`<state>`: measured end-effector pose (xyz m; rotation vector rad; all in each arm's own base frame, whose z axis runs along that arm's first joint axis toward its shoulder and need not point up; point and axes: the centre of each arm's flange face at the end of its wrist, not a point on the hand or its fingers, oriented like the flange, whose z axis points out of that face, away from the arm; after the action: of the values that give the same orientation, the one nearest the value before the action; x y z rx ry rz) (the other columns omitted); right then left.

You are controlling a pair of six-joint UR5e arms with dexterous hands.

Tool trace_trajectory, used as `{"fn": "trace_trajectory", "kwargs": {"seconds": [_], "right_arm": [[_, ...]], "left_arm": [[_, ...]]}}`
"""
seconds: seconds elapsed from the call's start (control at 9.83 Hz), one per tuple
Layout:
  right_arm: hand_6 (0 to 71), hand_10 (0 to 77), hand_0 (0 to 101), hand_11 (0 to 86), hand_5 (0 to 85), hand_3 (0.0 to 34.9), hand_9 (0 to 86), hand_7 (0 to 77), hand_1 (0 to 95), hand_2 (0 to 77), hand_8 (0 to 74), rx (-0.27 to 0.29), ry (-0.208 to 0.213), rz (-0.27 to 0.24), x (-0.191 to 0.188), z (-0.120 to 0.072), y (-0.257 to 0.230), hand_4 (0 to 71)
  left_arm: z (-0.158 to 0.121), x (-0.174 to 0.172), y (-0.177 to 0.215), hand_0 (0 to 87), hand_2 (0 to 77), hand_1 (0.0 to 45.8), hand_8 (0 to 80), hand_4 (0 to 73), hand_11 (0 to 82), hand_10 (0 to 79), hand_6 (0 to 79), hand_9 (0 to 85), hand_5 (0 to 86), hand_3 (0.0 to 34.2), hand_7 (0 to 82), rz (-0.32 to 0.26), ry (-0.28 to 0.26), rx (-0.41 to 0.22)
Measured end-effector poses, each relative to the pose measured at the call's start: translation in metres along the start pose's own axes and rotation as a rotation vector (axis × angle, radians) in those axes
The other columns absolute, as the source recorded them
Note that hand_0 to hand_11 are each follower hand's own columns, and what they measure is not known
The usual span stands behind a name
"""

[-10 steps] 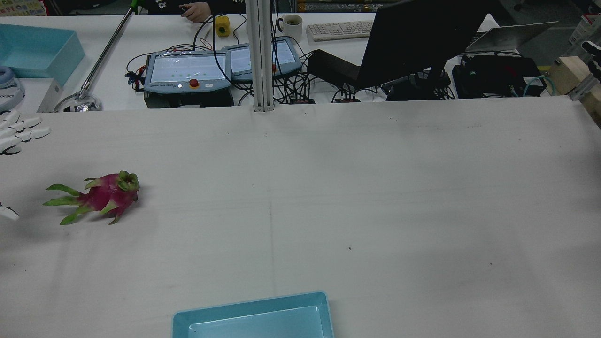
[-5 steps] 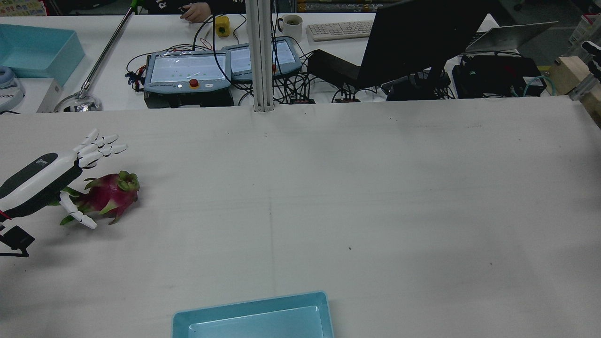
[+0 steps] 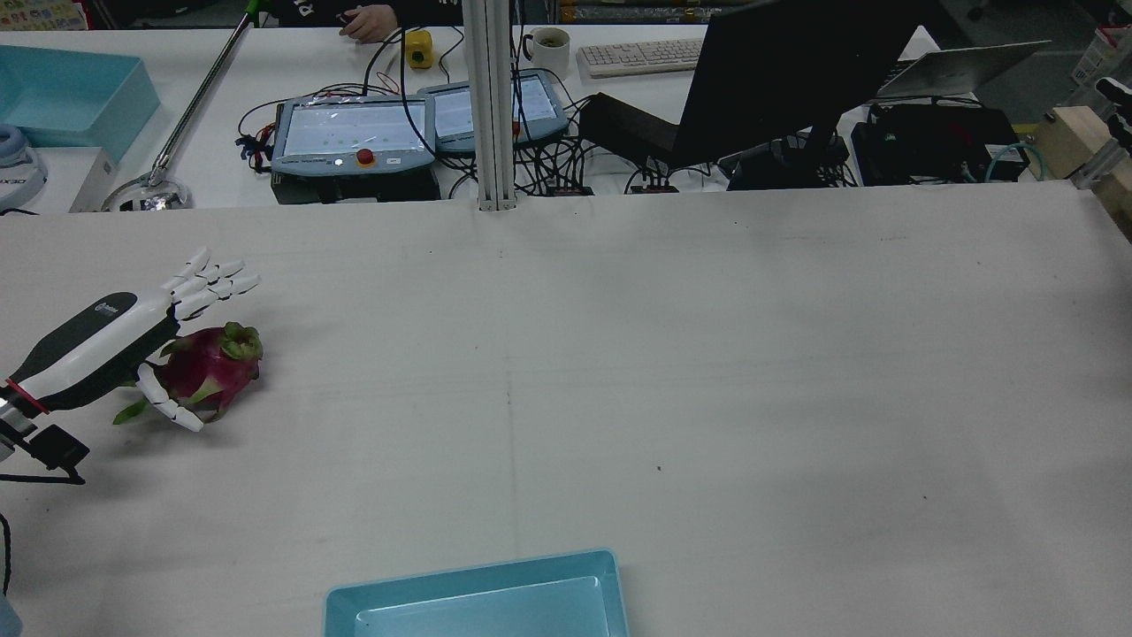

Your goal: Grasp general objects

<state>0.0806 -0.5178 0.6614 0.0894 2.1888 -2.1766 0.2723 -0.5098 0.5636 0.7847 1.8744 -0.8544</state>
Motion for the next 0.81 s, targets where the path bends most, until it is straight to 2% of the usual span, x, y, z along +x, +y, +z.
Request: {"fn": "trace_trajectory", "kwargs": {"seconds": [0.1, 0.31, 0.51, 0.81], "right_arm": [[0.0, 0.0, 0, 0.5, 0.0, 0.0, 1.1, 0.0, 6.0, 1.6, 0.0, 0.0, 0.0, 0.0, 0.0, 0.0, 0.0, 0.0], [0.0, 0.0, 0, 1.1, 0.0, 0.0, 1.1, 0.0, 6.0, 1.6, 0.0, 0.0, 0.0, 0.0, 0.0, 0.0, 0.0, 0.0], [0.0, 0.0, 0, 0.5, 0.0, 0.0, 1.1, 0.0, 6.0, 1.6, 0.0, 0.0, 0.0, 0.0, 0.0, 0.0, 0.0, 0.0], [0.0, 0.0, 0, 1.1, 0.0, 0.0, 1.1, 0.0, 6.0, 1.6, 0.0, 0.0, 0.0, 0.0, 0.0, 0.0, 0.0, 0.0]], "left_arm": [[0.003, 0.0, 0.001, 57.2, 14.2, 0.0, 1.1, 0.0, 0.5, 51.8, 1.1, 1.1, 8.2, 24.5, 12.5, 0.015, -0.004, 0.0], [0.01, 0.0, 0.003, 57.4, 16.9, 0.0, 1.1, 0.0, 0.5, 51.8, 1.1, 1.1, 8.2, 20.1, 13.6, 0.041, -0.011, 0.0], [0.019, 0.0, 0.008, 58.4, 18.0, 0.0, 1.1, 0.0, 0.5, 51.8, 1.1, 1.1, 9.8, 20.0, 14.2, 0.064, -0.018, -0.005], [0.024, -0.007, 0.03, 58.6, 18.0, 0.0, 1.1, 0.0, 0.5, 51.8, 1.1, 1.1, 9.8, 20.5, 14.7, 0.067, -0.041, -0.035]]}}
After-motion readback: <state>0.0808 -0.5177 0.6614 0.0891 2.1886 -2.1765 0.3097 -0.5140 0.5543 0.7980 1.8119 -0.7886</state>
